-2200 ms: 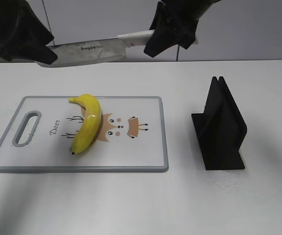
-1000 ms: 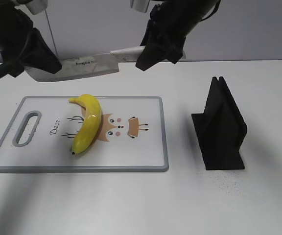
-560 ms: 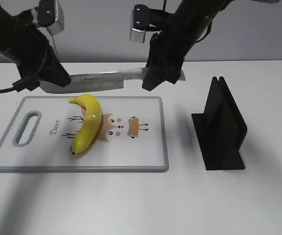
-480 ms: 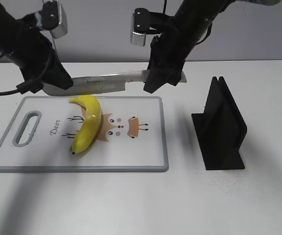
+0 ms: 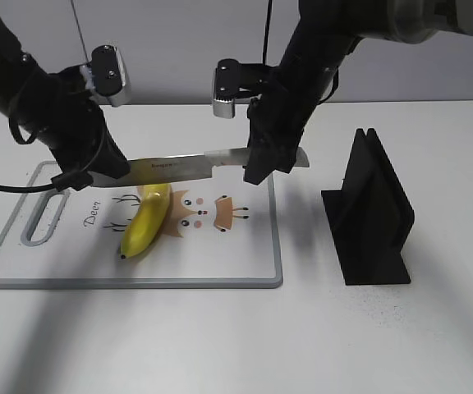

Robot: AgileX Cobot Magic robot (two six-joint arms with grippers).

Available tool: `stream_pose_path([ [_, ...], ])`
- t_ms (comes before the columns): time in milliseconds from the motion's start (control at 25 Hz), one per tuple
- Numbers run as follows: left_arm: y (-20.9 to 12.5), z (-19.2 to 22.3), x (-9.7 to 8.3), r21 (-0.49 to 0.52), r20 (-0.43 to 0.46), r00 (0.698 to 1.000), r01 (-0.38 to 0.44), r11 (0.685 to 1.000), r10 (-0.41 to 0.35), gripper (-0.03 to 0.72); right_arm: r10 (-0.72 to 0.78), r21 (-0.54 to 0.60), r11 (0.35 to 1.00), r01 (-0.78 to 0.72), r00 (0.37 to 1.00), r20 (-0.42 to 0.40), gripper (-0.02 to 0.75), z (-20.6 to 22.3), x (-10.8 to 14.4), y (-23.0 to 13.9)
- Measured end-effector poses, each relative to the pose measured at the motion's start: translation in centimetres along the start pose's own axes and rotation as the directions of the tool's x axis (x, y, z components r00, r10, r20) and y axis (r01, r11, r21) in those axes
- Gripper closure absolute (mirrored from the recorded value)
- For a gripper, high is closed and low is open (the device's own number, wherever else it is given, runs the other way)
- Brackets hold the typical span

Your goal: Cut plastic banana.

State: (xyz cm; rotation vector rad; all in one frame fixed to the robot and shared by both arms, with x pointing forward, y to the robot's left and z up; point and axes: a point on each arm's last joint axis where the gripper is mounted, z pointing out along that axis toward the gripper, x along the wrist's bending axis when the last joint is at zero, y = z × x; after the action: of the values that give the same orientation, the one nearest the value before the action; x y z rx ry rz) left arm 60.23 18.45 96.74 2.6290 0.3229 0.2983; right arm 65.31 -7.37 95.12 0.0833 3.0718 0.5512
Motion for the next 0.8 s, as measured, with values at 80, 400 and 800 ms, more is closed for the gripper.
stream_pose_path([
  [80,-0.1,0.2,0.0,0.003,-0.015,1.000,-0.001,1.000,0.001,0.669,0.001,0.001,1.000,-0.001,1.000,0.003,0.552,0.4,-0.1,-0.1],
  [400,-1.0,2.3,0.1,0.024,0.021,0.999,0.028,0.999,-0.028,0.667,0.014,0.023,1.000,-0.014,1.000,-0.021,0.548,2.6,-0.4,-0.8],
  [800,-1.2,3.2,0.2,0.022,0.045,0.998,0.048,0.999,-0.049,0.665,0.015,0.023,1.000,-0.014,1.000,-0.016,0.548,2.9,-0.6,-0.8],
])
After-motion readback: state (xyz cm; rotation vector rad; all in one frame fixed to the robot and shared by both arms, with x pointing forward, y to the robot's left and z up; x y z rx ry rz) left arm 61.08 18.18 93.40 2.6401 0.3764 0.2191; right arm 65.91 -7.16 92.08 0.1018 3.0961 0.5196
